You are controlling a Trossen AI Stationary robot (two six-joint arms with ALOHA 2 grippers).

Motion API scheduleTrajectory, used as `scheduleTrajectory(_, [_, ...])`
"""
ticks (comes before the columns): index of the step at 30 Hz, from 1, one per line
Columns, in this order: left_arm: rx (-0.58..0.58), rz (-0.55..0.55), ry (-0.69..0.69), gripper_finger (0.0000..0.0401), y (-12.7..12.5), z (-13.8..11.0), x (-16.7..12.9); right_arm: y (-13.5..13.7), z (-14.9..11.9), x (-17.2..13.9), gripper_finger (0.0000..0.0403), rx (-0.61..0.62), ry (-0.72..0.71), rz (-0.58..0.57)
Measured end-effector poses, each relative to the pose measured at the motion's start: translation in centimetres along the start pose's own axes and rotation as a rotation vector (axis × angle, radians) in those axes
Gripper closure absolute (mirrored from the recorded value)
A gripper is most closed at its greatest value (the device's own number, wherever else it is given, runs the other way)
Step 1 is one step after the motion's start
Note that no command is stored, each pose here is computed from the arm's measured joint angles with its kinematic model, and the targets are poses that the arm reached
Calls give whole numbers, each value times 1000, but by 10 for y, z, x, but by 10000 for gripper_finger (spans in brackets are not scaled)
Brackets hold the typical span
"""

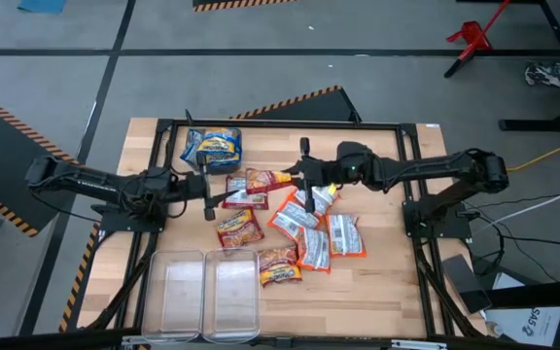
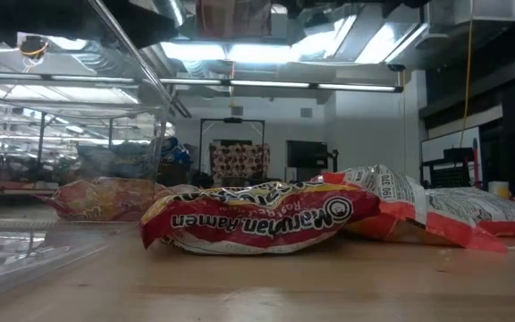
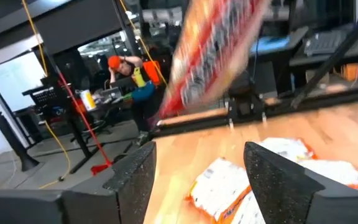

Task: Sort Maruchan noodles
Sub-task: Put the red noodle pack into the left transparent bin

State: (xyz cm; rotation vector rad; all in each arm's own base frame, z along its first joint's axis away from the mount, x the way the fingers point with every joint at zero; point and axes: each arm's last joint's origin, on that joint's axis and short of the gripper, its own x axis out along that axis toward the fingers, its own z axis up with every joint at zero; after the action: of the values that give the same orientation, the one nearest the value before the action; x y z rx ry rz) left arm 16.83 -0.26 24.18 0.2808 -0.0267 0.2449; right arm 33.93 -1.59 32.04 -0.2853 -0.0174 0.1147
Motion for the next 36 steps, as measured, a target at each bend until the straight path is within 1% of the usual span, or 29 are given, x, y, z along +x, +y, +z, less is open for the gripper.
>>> scheduleTrajectory(4, [7,8,-1,156,-2,-2,5,1,0,0,399,1,2,3])
scheduleTrajectory(7, [1,13,-53,152,-2,2,7,1,0,0,401,2,7,4])
scheduleTrajectory(10, [8,-1,-95,148,-3,5,9,1,-1,0,401,4,14,6])
scheduleTrajectory(16, [10,-48,-107,141,-6,13,20,1,-1,0,400,-3,12,5])
scheduleTrajectory(20, [44,-58,-109,142,-7,22,31,2,-7,3,400,0,34,10])
scheduleTrajectory(25, [71,-74,-70,139,-11,26,45,3,-12,7,400,3,49,15])
scheduleTrajectory(30, [93,-101,9,141,-16,22,56,3,-14,9,400,4,49,18])
scheduleTrajectory(36, [100,-75,39,142,-17,20,64,5,-13,9,400,26,33,65])
